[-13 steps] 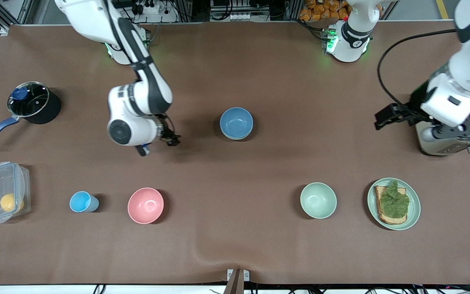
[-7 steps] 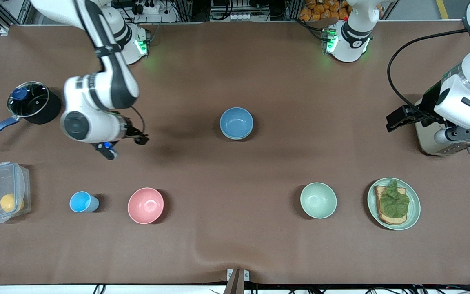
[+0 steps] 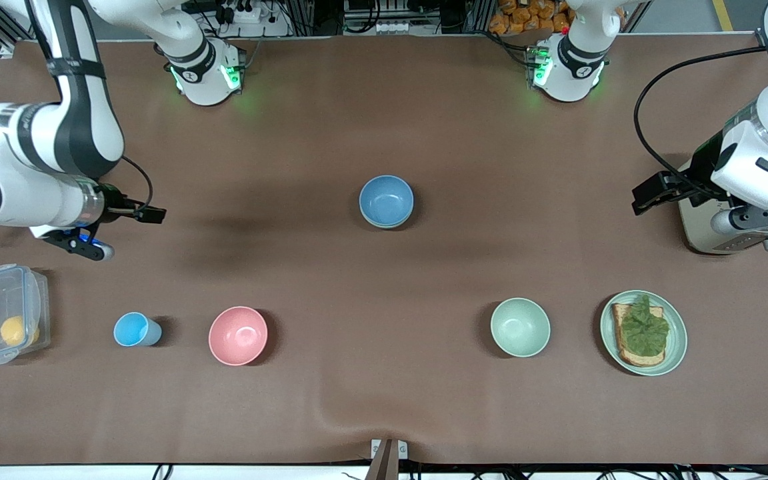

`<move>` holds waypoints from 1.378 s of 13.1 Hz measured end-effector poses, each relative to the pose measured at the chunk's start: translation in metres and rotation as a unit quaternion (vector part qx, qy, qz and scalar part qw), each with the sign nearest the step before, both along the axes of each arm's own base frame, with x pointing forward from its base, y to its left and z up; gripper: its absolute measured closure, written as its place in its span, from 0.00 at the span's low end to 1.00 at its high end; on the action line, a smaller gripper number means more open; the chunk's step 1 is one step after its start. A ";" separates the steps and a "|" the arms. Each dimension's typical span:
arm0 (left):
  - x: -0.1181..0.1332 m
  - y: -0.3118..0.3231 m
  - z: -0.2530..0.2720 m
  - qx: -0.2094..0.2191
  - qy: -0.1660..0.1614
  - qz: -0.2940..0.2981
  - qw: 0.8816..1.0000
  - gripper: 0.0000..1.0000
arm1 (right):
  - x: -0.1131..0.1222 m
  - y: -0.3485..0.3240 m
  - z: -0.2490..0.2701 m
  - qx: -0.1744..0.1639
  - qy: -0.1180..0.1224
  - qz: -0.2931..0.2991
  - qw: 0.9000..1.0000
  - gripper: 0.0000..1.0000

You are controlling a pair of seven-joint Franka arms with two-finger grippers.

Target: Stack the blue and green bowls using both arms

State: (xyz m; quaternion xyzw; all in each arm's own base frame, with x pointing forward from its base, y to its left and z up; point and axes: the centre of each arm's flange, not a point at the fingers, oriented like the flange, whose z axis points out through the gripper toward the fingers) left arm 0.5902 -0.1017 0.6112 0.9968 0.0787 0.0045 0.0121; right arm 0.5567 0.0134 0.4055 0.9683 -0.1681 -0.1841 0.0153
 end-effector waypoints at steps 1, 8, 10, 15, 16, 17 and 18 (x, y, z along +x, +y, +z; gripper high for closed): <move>-0.001 0.001 0.001 0.006 0.000 0.003 1.000 0.00 | 0.006 0.005 0.028 -0.010 -0.003 0.012 1.000 0.00; -0.025 -0.005 0.016 0.021 0.014 -0.004 1.000 0.00 | 0.025 0.015 0.139 -0.024 -0.063 0.031 0.997 0.00; -0.033 -0.005 0.012 0.024 0.021 -0.007 0.999 0.00 | 0.026 0.022 0.148 -0.009 -0.072 0.041 0.996 0.00; -0.049 0.017 0.007 0.025 0.019 -0.029 0.999 0.00 | 0.034 0.001 0.172 0.014 -0.142 0.071 0.987 0.00; -0.050 0.021 0.007 0.025 0.019 -0.034 0.999 0.00 | 0.039 -0.017 0.176 0.023 -0.165 0.116 0.979 0.00; -0.049 0.025 0.007 0.025 0.018 -0.042 0.999 0.00 | 0.043 -0.037 0.179 0.030 -0.185 0.166 0.968 0.00; -0.049 0.030 0.007 0.025 0.017 -0.046 0.998 0.00 | 0.045 -0.054 0.182 0.032 -0.201 0.198 0.959 0.00</move>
